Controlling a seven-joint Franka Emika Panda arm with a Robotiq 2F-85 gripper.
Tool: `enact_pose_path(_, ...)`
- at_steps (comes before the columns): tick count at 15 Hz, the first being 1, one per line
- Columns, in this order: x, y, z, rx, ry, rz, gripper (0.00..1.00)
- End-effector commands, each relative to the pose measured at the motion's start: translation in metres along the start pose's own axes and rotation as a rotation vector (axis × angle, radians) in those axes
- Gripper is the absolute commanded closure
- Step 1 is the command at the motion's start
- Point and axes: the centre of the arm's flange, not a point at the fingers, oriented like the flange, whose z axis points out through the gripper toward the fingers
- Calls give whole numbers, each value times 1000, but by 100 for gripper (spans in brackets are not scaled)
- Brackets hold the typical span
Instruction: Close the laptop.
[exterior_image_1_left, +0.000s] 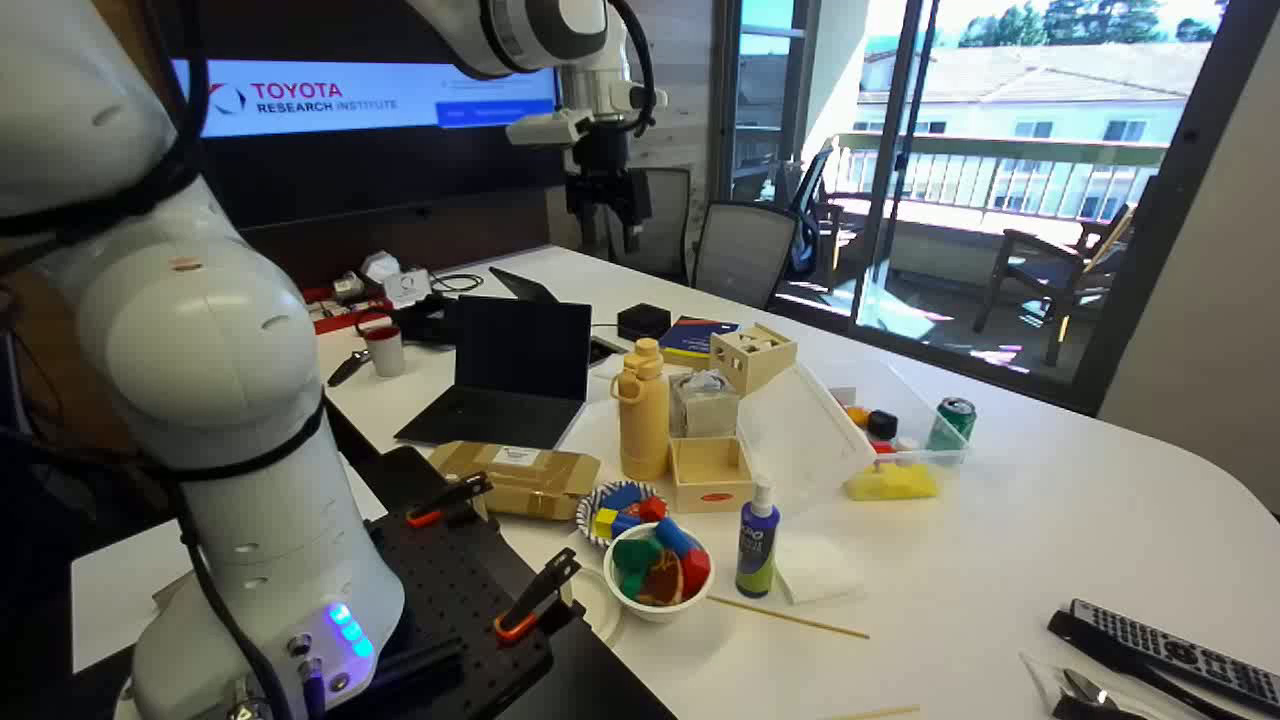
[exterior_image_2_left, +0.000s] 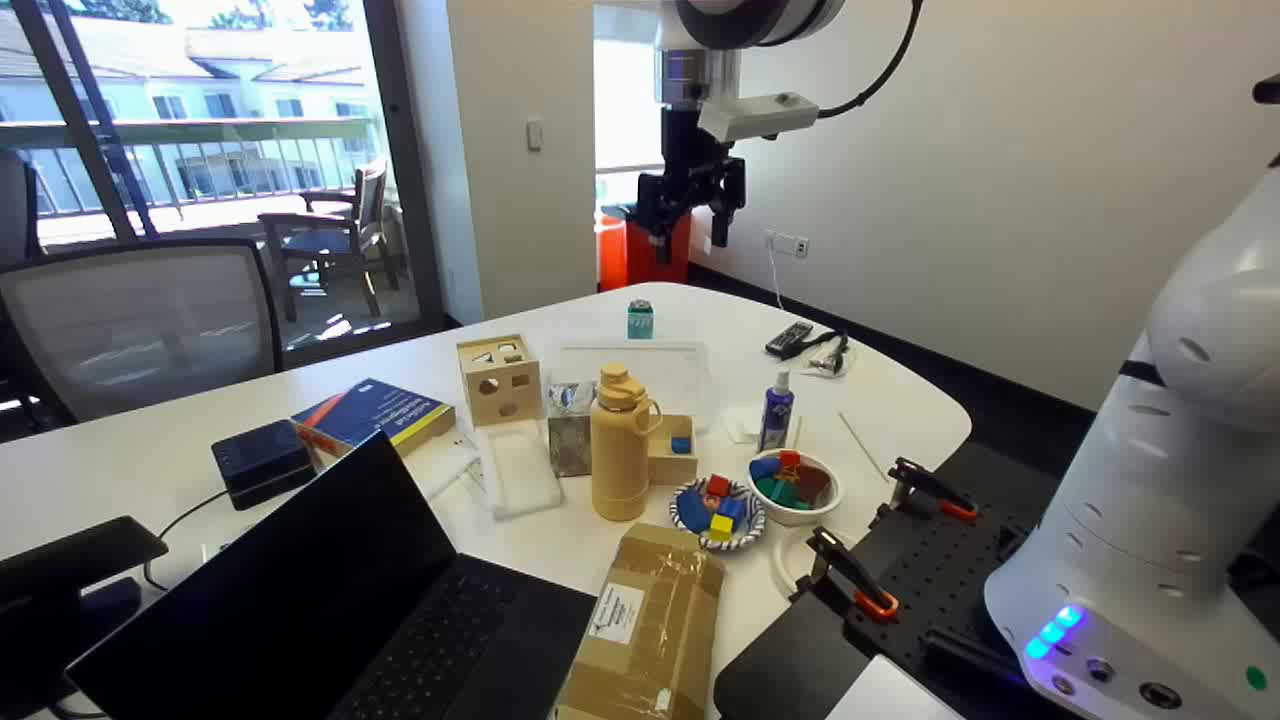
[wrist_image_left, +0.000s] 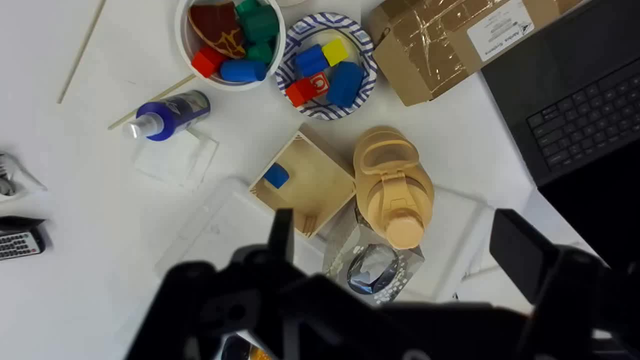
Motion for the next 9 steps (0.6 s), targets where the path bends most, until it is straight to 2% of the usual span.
enact_pose_path(1,0,0,0,0,0,0,0)
enact_pose_path(4,43,-55,34,40,21,-114,0)
enact_pose_path(9,66,-179,79,69,107,-340,0)
